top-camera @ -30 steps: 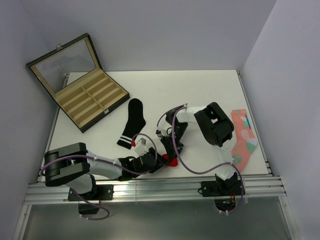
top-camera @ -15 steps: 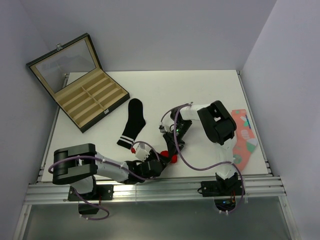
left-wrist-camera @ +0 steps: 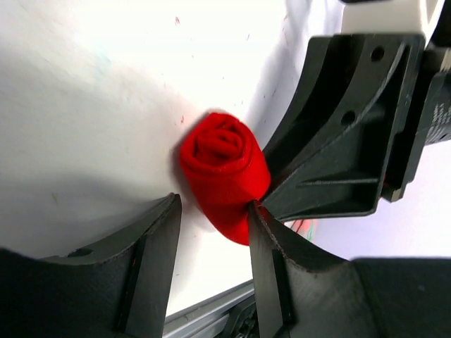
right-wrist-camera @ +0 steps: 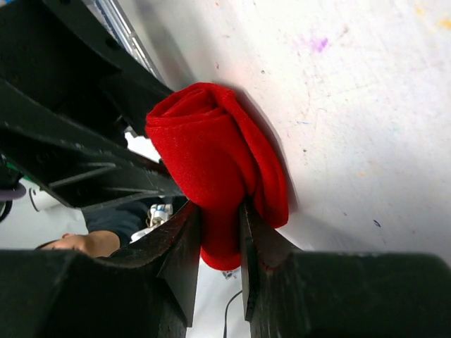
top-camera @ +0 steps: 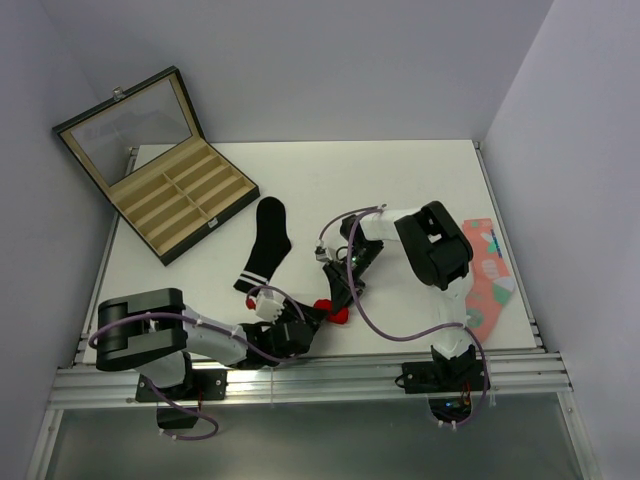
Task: Roll the socks
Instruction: Pick up the sock at the center of the board.
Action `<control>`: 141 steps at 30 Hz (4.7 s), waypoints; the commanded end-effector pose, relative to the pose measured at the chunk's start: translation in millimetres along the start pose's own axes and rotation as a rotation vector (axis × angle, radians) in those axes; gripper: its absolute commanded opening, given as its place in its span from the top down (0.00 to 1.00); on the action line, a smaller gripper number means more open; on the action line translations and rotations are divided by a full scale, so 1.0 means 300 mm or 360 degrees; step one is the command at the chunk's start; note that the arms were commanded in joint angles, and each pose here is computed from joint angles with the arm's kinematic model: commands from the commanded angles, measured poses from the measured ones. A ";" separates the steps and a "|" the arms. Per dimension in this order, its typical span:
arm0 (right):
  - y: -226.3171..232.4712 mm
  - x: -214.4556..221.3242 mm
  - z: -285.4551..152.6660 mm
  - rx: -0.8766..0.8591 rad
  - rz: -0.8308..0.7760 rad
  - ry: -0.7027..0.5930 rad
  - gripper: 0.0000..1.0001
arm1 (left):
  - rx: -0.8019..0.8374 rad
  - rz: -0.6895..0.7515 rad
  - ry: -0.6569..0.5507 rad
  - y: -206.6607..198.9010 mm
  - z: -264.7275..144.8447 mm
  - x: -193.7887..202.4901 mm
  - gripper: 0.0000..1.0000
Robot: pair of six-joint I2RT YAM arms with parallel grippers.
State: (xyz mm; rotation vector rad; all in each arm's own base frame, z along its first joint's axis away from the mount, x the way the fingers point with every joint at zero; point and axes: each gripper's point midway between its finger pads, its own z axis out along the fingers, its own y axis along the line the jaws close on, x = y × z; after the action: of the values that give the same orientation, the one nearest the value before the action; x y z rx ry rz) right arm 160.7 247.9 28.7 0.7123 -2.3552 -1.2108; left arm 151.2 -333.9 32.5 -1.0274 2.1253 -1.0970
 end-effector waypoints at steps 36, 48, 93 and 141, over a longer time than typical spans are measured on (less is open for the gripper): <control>0.224 0.028 -0.043 -0.0530 -0.0188 -0.0033 0.84 | 0.0051 -0.0157 0.0044 -0.035 0.079 0.072 0.50; 0.240 0.065 -0.013 -0.0539 -0.0212 0.0070 0.84 | 0.0099 -0.0170 0.0038 -0.061 0.086 0.076 0.56; 0.045 0.053 -0.088 0.0342 -0.0297 -0.0178 0.44 | 0.0252 -0.0002 -0.0018 -0.166 0.066 -0.001 1.00; 0.220 -0.075 -0.680 0.1302 -0.0824 -0.0846 0.45 | 0.0477 0.0460 -0.0620 -0.669 -0.224 -0.759 1.00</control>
State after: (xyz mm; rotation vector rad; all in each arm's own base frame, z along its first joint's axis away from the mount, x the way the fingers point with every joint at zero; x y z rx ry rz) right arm 254.4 171.7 163.3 1.3777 -3.1989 -0.6730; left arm 297.4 -213.6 262.9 -0.6914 1.6889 -1.0058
